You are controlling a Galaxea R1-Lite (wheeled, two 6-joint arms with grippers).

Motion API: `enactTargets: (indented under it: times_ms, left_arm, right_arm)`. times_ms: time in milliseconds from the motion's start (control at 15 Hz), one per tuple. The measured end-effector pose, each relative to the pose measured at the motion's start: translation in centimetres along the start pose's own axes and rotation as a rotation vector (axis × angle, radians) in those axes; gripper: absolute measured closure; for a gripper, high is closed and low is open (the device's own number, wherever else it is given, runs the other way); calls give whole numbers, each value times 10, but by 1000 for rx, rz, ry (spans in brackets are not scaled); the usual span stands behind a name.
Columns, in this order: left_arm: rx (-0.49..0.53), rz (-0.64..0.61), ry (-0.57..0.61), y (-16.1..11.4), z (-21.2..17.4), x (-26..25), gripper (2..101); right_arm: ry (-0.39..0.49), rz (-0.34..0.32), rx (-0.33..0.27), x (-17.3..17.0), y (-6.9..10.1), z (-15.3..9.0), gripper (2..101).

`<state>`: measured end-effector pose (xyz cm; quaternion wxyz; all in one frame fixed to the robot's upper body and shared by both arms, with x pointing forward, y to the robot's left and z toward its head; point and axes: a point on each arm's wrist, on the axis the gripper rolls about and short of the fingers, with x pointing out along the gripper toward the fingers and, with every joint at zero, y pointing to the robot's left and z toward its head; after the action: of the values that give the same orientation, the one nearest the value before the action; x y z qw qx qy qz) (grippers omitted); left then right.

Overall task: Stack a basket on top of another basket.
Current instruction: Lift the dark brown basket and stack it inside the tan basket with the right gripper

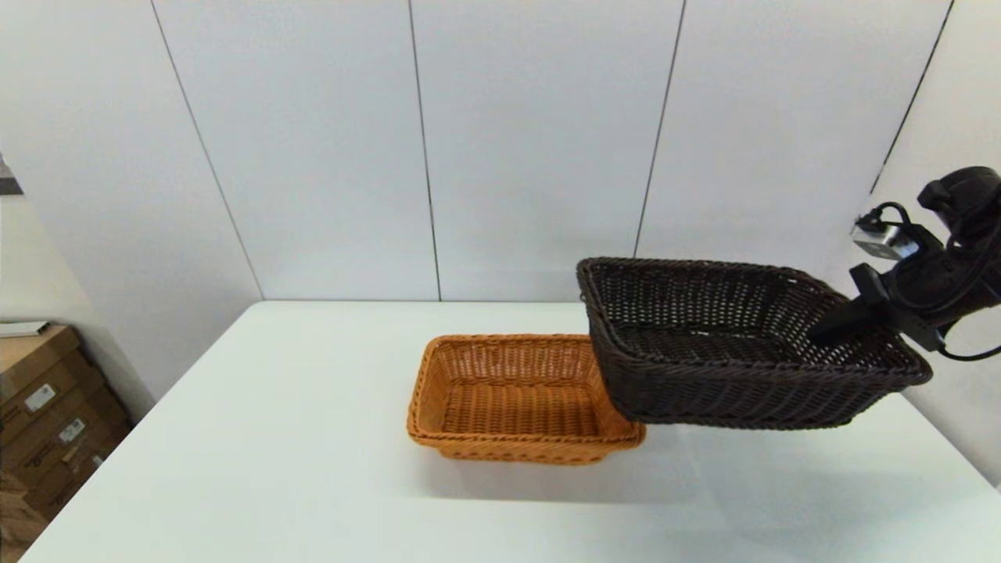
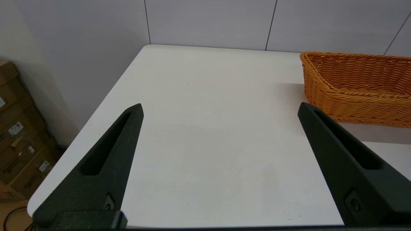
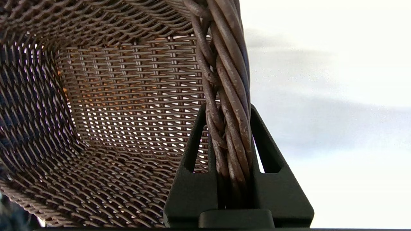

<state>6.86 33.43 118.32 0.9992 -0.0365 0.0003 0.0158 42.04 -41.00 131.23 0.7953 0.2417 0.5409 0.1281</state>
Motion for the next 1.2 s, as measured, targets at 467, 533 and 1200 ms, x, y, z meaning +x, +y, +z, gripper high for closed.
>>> enactTargets:
  times_ms: [467,533,1200]
  left_arm:
    - [0,0,0,0,0,0,54]
    - [0,0,0,0,0,0,54]
    - [0,0,0,0,0,0,54]
  right_arm:
    - [44,11,-87,26,62,-8,863]
    - [45,-2,-97,31,70,-8,863]
    - [56,-59,-63,83,124,-12,863]
